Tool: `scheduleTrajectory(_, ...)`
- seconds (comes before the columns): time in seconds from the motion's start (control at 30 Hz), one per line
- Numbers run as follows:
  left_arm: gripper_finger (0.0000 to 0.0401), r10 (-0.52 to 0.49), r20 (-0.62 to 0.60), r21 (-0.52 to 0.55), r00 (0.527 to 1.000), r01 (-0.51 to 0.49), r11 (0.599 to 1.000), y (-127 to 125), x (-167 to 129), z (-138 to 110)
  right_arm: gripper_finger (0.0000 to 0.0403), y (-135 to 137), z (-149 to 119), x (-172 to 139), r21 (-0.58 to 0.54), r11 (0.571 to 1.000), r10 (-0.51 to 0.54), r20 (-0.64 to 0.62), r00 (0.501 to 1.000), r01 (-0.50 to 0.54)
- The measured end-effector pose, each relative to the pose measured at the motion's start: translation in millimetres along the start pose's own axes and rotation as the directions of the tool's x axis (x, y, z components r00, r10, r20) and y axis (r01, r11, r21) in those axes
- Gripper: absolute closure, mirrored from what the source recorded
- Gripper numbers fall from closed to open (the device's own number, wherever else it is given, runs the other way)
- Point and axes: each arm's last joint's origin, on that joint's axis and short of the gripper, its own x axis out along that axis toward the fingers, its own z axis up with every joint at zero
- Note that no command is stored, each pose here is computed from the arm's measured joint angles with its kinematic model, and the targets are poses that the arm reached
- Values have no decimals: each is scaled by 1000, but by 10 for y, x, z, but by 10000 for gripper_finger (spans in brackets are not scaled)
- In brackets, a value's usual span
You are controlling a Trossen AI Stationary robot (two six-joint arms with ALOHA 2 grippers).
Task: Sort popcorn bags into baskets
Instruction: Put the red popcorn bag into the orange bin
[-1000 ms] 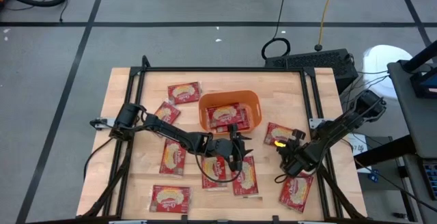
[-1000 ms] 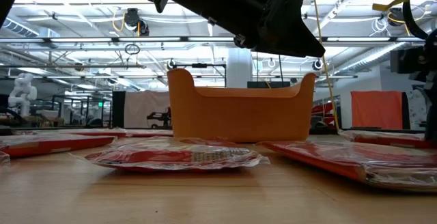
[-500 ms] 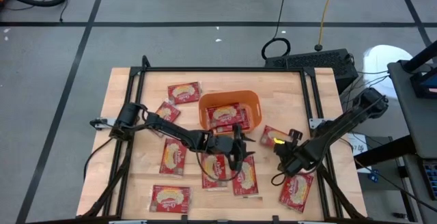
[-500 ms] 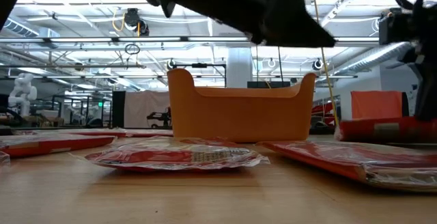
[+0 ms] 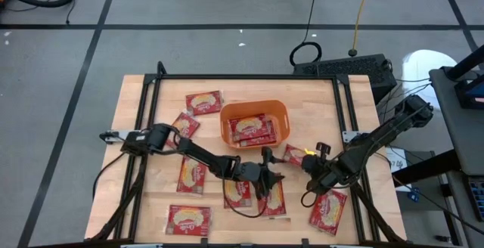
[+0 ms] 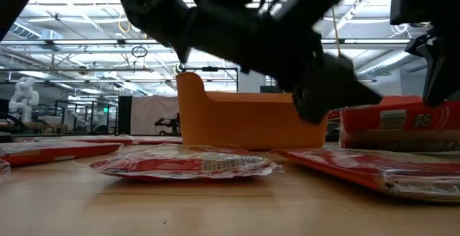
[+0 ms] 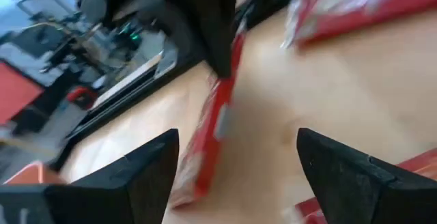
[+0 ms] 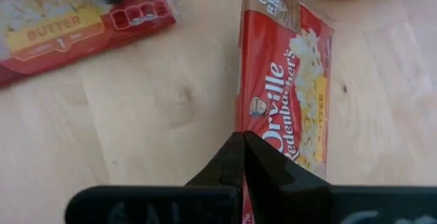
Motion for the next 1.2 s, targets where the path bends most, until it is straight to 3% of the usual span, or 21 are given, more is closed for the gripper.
scheduleTrajectory(0.13,124,67,-56,34,996,-65,997,-11,131,-110,403,10,1,0,2,1000,18,-8,1000,-18)
scheduleTrajectory(0.57,246,20,-22,156,1000,-16,988,29,336,-191,403,67,46,-6,-38,996,78,30,996,-77)
scheduleTrajectory(0.77,309,-35,-48,152,998,42,988,69,368,-278,403,80,46,-8,-44,993,106,12,994,-106)
scheduleTrajectory(0.9,313,-69,-66,116,995,76,990,33,359,-292,401,120,38,1,1,991,132,9,991,-132)
scheduleTrajectory(1.03,297,-83,-79,64,993,88,994,-39,330,-271,371,243,38,92,-3,978,211,49,976,-211)
scheduleTrajectory(1.2,276,-75,-82,20,994,76,997,-86,312,-253,312,289,-28,321,-33,996,90,52,995,-89)
